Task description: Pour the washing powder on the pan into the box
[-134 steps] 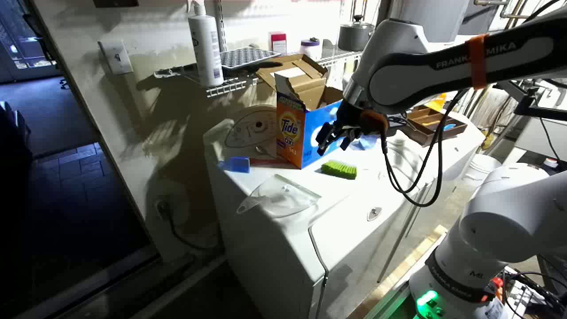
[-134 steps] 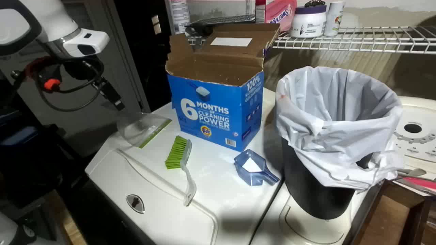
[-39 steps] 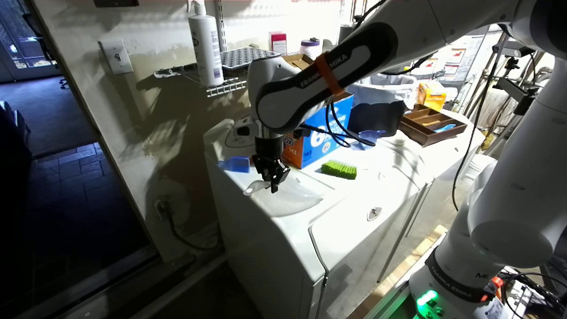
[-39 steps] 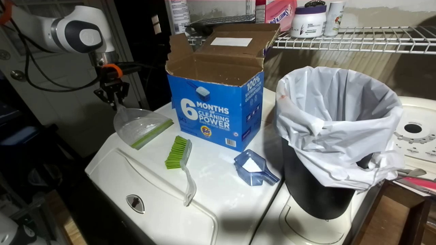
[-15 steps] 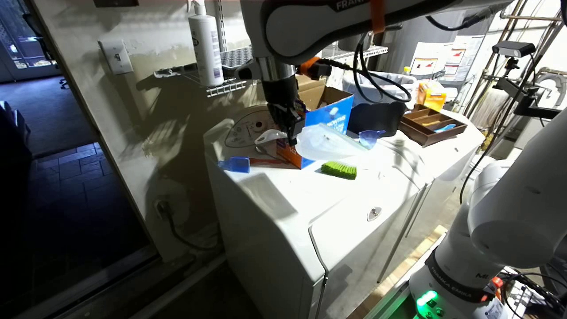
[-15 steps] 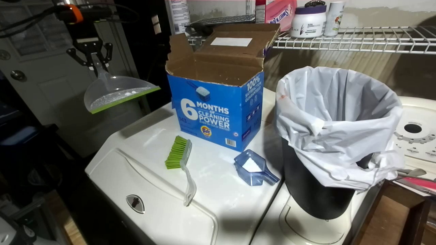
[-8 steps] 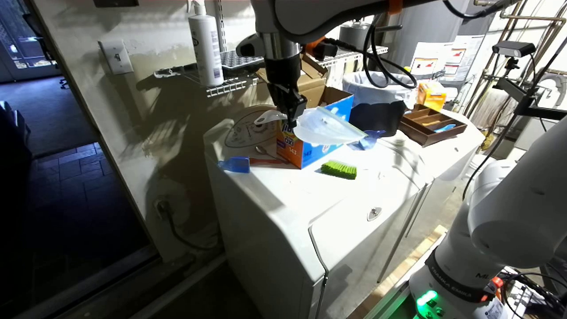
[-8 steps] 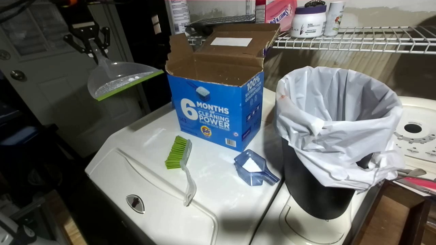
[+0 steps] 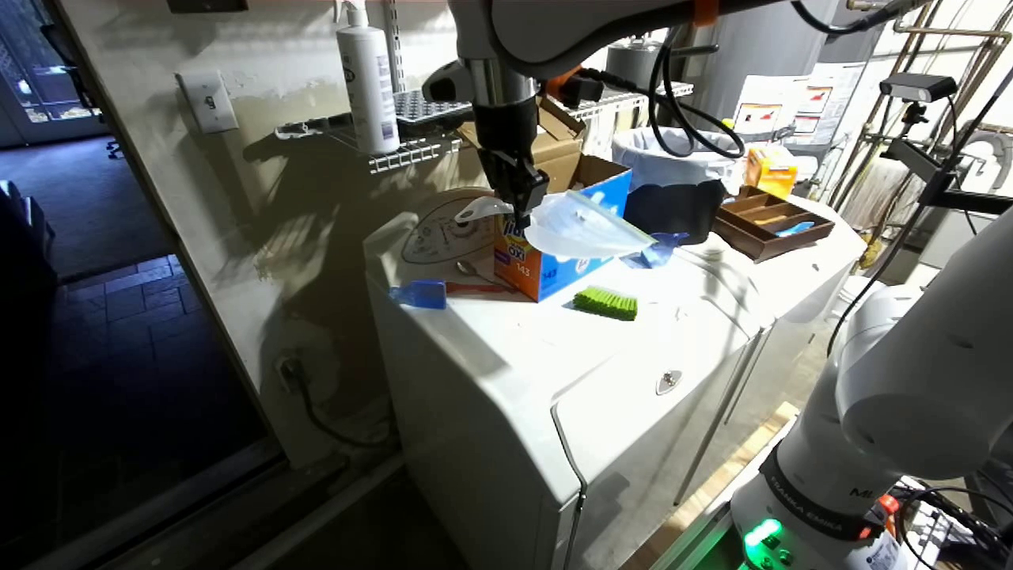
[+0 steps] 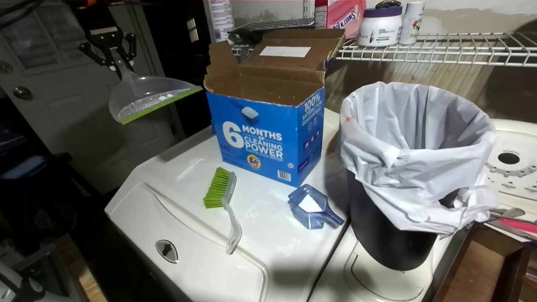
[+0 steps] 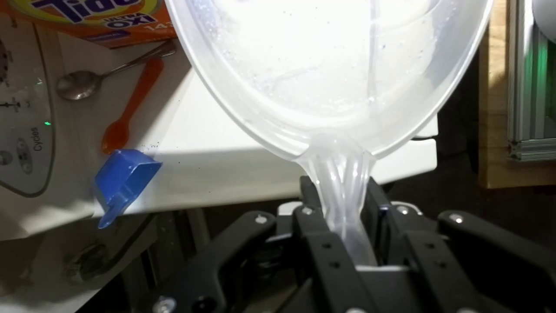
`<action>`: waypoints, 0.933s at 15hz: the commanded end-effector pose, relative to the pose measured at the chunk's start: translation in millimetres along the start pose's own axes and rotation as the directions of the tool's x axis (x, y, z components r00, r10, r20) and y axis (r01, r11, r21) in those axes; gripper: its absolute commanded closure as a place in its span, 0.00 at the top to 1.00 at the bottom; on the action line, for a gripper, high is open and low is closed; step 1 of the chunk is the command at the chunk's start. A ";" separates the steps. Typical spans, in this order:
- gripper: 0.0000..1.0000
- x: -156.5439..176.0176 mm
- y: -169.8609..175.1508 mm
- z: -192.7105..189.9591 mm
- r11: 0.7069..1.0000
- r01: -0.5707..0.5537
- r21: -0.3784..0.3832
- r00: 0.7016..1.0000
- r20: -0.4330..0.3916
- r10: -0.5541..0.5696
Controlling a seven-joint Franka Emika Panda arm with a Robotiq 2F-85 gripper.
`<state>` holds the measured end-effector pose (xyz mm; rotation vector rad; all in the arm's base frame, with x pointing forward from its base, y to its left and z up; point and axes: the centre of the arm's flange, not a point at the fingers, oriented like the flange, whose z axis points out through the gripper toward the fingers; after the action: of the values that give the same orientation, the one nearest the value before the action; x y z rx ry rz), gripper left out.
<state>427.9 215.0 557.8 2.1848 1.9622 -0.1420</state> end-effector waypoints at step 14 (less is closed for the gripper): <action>0.07 -79.2 25.4 -38.5 0.988 0.150 -0.025 0.986 -0.074 -0.152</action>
<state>442.4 156.6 595.0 2.0940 2.0947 -0.0741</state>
